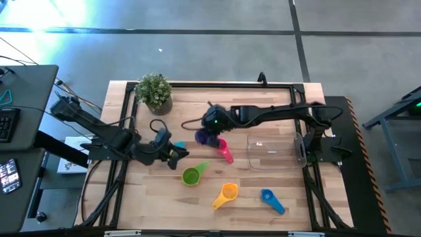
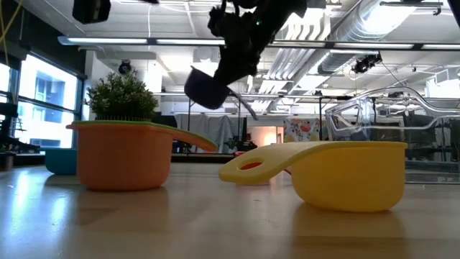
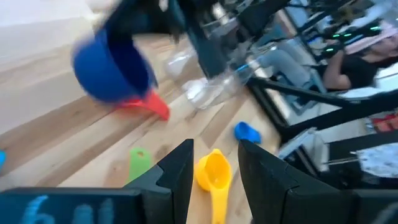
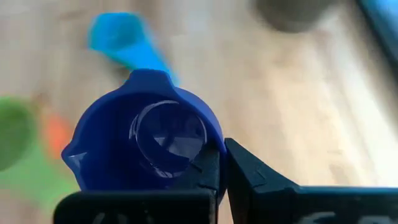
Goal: Nest measuring cups in basket
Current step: Stack the purple measuring cup on top of the green measuring cup
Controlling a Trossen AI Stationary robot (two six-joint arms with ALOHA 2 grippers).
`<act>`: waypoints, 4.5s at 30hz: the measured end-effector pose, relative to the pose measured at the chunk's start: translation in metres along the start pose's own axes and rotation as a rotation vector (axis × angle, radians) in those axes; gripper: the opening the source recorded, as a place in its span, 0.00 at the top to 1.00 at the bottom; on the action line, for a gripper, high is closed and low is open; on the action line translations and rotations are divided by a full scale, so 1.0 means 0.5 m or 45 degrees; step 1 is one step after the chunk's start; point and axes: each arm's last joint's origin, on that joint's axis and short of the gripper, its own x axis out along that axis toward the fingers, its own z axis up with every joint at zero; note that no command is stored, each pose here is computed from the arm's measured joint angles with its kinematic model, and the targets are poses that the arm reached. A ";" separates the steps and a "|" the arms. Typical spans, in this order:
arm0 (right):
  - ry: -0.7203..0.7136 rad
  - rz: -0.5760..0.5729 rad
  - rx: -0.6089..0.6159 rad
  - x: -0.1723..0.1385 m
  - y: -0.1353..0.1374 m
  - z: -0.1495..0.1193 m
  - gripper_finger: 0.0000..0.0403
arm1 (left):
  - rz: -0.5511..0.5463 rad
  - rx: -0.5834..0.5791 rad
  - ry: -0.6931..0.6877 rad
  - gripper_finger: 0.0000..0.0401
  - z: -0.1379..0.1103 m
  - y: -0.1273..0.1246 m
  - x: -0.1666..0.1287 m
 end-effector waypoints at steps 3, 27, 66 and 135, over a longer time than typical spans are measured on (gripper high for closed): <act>-0.016 -0.117 0.048 -0.019 -0.029 0.005 1.00 | 0.067 -0.022 -0.004 0.71 -0.007 0.006 0.028; -0.383 -0.263 0.222 -0.264 -0.140 0.046 1.00 | 0.470 -0.054 0.338 0.71 -0.027 0.115 0.246; -0.378 -0.241 0.268 -0.263 -0.139 0.045 1.00 | 0.455 0.003 0.583 0.71 -0.084 0.134 0.296; -0.372 -0.242 0.314 -0.263 -0.140 0.043 1.00 | 0.236 0.128 0.667 0.71 -0.117 0.106 0.315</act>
